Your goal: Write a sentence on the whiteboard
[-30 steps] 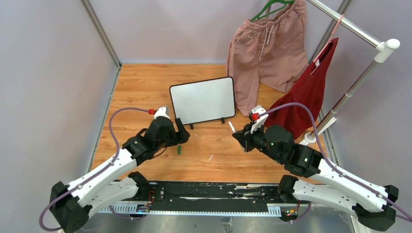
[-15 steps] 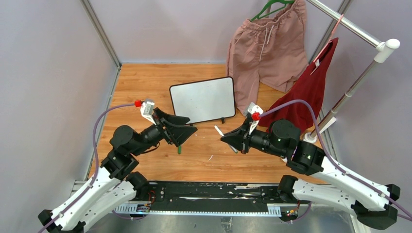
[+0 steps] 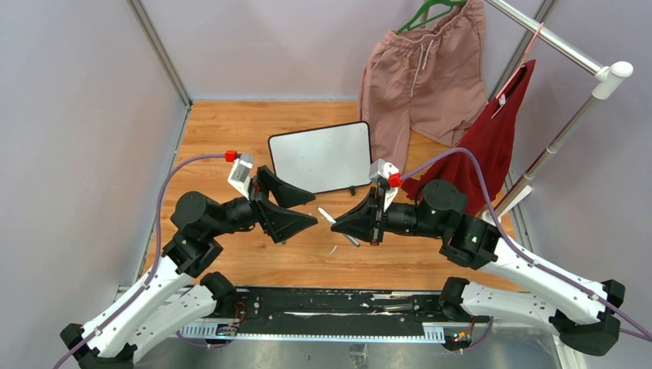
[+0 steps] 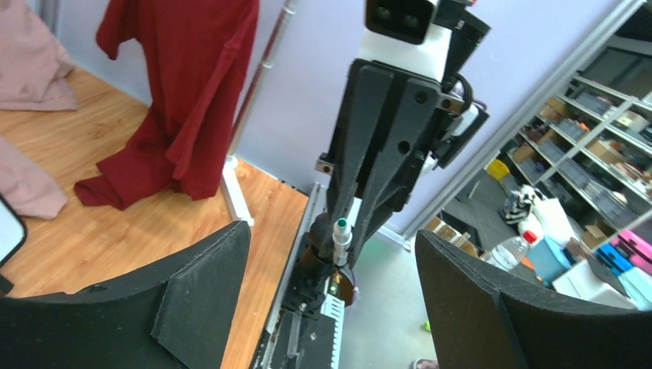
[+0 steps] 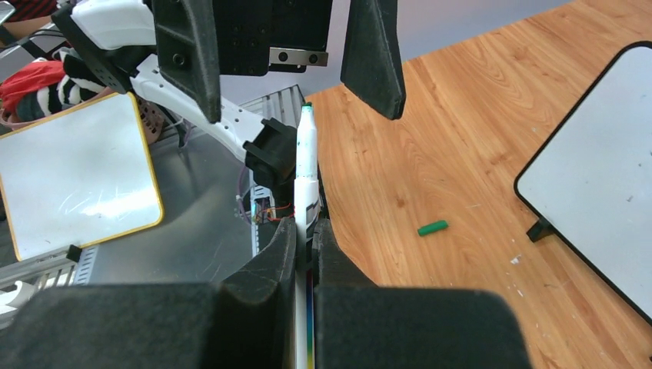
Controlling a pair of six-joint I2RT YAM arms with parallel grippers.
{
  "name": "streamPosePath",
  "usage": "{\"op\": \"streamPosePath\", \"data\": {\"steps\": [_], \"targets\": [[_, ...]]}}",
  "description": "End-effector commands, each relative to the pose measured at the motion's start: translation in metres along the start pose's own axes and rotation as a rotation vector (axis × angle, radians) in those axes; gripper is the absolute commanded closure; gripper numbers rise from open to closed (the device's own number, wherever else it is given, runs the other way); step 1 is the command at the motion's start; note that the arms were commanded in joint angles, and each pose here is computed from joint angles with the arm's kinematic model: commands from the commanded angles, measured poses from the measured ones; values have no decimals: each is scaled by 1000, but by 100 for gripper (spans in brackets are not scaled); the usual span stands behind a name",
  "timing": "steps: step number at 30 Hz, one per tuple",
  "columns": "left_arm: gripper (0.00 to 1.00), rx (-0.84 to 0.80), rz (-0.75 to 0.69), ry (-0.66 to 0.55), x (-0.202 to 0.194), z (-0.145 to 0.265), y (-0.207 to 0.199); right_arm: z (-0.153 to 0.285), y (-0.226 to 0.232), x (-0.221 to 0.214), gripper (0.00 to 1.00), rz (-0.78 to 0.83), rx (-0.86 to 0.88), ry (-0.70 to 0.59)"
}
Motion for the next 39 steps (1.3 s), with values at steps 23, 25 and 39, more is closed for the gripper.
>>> {"op": "streamPosePath", "data": {"steps": [23,25,39], "targets": [[63,-92,30,17,4,-2,-10,-19,16,22,100,15,127,-13],[66,-94,29,20,3,-2,-10,-19,16,22,100,15,127,-11],[100,8,33,-80,13,4,-8,-19,14,30,67,7,84,-61]]}}
Point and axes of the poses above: each gripper's point midway between its finger pads, its own z axis back along the fingers, its own y axis along the line the jaws close on, x = y × z, the point moved 7 cm from there along z, back along the fingers, and after that the axes turned 12 degrees about -z, right-handed, at the moved point
